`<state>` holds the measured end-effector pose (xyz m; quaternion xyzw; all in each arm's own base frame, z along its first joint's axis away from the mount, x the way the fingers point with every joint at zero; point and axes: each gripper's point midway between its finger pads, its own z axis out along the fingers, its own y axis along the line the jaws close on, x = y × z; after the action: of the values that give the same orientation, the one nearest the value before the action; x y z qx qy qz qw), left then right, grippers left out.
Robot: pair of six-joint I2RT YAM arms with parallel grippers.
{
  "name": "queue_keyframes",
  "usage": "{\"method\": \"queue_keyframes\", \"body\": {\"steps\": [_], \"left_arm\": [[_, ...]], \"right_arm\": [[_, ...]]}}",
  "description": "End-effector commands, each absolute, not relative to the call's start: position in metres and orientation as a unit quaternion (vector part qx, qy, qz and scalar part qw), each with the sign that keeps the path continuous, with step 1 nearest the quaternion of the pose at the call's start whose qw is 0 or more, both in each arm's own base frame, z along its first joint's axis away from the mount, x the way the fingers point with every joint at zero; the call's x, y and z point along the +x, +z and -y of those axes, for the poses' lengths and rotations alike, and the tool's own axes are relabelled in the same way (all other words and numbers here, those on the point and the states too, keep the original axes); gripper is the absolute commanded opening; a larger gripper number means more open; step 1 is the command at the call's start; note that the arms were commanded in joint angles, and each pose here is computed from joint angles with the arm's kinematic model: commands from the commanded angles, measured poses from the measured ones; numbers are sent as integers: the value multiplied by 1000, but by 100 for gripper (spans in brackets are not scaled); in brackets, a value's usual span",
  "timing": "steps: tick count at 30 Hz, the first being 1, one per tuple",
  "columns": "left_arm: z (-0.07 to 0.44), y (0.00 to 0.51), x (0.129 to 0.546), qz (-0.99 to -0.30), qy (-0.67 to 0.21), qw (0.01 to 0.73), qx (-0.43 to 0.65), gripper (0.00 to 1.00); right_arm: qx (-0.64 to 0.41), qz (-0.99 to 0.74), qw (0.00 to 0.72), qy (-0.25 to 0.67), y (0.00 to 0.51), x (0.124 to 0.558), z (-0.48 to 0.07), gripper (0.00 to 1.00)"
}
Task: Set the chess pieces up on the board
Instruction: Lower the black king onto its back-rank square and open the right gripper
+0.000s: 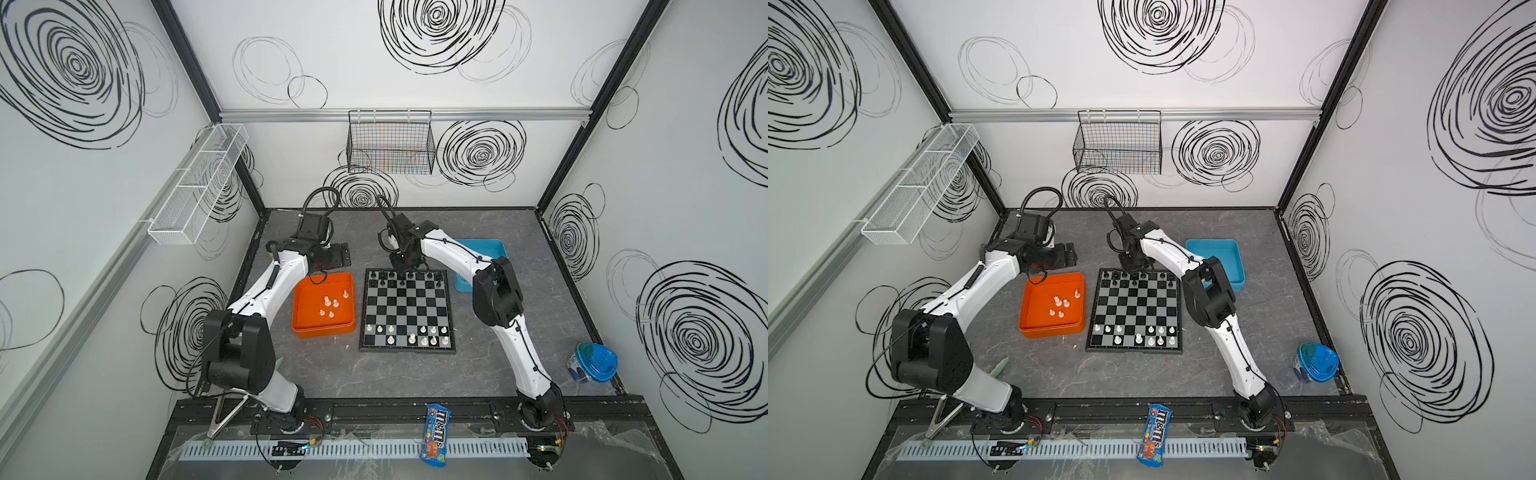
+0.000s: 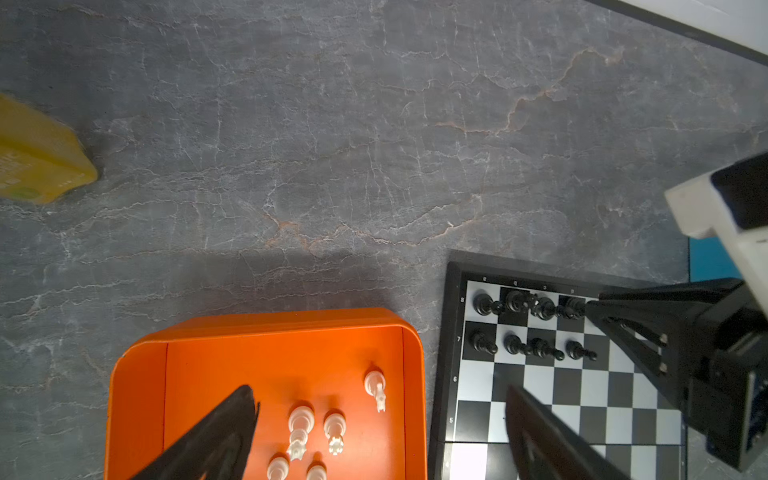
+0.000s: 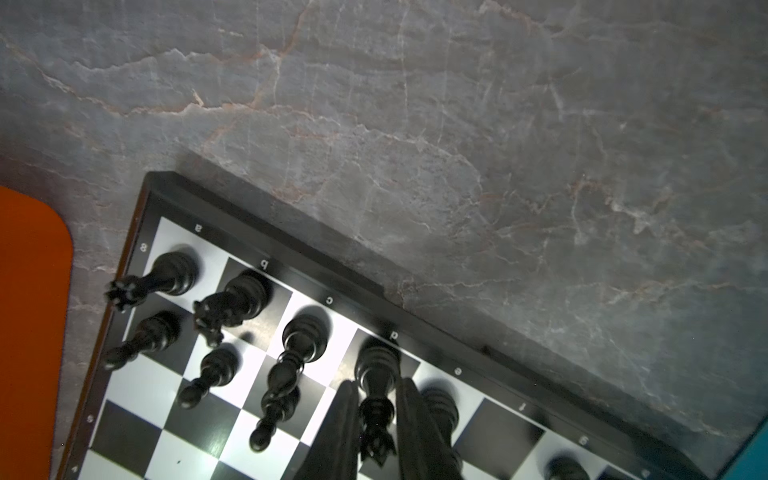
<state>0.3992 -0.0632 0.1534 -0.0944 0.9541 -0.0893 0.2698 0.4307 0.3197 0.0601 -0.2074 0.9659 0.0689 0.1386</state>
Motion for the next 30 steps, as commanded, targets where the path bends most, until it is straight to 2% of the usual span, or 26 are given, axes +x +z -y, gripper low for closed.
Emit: {"method": "queue_keyframes", "body": {"steps": [1, 20, 30], "left_arm": [[59, 157, 403, -949, -94, 282, -104, 96], [58, 159, 403, -948, -92, 284, -106, 96], [52, 155, 395, -952, -76, 274, -115, 96]], "right_arm": [[-215, -966, 132, 58, 59, 428, -319, 25], [-212, -959, 171, 83, 104, 435, -329, 29], [-186, -952, 219, 109, 158, 457, -308, 34]]}}
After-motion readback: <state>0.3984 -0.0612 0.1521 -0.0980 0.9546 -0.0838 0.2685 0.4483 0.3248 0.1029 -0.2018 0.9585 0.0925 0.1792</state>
